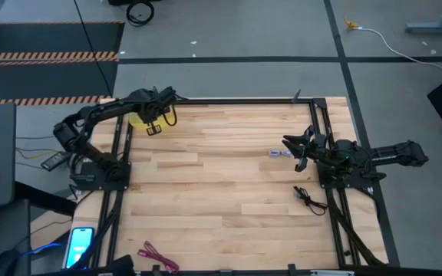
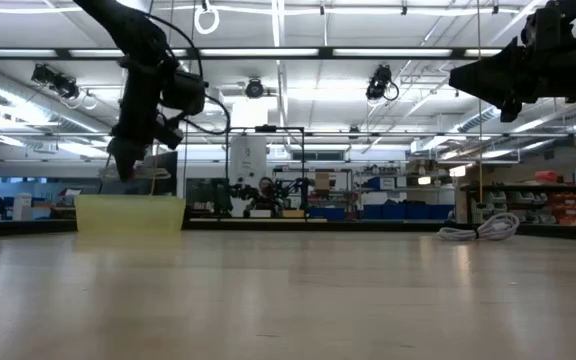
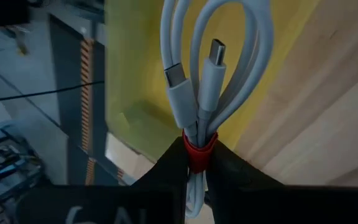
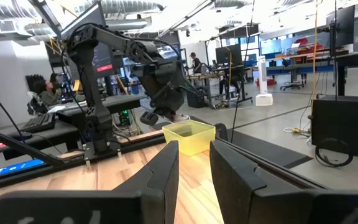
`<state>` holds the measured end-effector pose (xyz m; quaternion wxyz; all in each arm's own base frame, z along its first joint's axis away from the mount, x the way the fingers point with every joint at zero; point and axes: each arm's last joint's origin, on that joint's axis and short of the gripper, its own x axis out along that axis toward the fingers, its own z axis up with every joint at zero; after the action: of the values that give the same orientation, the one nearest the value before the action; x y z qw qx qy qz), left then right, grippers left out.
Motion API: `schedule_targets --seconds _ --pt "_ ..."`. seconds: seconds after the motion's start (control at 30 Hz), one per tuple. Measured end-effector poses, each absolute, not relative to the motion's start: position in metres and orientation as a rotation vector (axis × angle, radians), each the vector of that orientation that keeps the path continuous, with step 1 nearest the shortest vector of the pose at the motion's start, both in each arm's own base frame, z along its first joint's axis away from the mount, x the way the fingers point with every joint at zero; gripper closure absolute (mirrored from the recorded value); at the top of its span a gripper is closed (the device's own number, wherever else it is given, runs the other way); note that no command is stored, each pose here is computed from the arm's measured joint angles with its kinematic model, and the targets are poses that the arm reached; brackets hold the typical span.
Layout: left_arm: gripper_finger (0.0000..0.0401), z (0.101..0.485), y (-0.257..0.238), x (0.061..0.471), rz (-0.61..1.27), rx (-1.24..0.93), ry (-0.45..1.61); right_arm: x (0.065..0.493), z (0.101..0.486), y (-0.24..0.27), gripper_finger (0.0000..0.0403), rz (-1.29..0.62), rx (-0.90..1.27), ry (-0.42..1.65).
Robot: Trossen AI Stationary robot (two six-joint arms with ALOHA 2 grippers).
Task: Pick and place USB-C Cables
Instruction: Put the left white charger cable into the yellow transparent bin
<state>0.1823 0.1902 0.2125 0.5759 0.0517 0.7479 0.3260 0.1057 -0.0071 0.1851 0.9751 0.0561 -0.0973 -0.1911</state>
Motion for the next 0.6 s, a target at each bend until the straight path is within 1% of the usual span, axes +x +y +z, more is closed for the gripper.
schedule_targets --seconds 0.27,0.47,0.6 --pt "0.0361 0.196 0.200 0.179 0.736 0.089 1.778 0.106 0.184 -0.007 0.0305 -0.386 0.110 -0.184" --pt "0.0360 0.168 0.197 0.169 0.687 0.137 1.793 0.106 0.184 -0.007 0.0305 -0.387 0.108 -0.183" --pt "0.0327 0.160 0.191 0.166 0.661 0.143 1.821 0.106 0.184 -0.007 0.0305 -0.399 0.078 -0.177"
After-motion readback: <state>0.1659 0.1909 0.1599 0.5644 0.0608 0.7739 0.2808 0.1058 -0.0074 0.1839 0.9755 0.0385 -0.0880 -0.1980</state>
